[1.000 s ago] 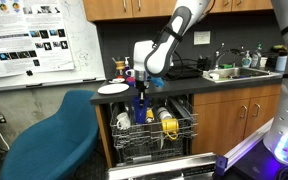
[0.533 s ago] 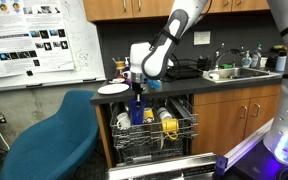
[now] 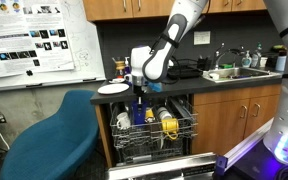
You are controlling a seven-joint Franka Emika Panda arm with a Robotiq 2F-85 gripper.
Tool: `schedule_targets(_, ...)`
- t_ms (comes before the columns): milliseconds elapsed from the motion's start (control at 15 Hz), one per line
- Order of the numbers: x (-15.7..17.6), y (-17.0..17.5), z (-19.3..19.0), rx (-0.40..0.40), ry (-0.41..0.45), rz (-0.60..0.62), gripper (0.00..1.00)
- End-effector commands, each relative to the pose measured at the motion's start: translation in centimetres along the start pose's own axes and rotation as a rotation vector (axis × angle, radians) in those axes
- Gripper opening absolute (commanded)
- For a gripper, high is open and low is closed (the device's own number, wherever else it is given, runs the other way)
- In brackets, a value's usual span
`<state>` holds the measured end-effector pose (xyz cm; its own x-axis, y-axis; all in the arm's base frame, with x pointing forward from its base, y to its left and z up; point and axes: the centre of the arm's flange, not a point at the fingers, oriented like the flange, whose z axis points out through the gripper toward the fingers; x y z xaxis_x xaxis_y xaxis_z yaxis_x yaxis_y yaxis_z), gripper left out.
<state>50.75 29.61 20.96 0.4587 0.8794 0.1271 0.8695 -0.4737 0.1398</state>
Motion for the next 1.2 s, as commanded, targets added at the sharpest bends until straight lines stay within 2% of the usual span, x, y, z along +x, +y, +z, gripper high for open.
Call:
schedule_targets(0,0.6,0.1,1.6,-0.003,-0.017,-0.006,0.02)
schedule_targets(533,1.3,0.4,3.7,-0.004,-0.045,-0.032,0.02)
schedule_targets(600,1.4,0.4,3.8,-0.006,-0.046,-0.036,0.32)
schedule_targets(667,1.4,0.5,3.8,-0.009,-0.044,-0.035,0.32)
schedule_targets(800,1.4,0.7,3.7,-0.013,-0.043,-0.032,0.43)
schedule_targets(1133,1.3,0.9,3.5,-0.022,-0.037,-0.027,0.76)
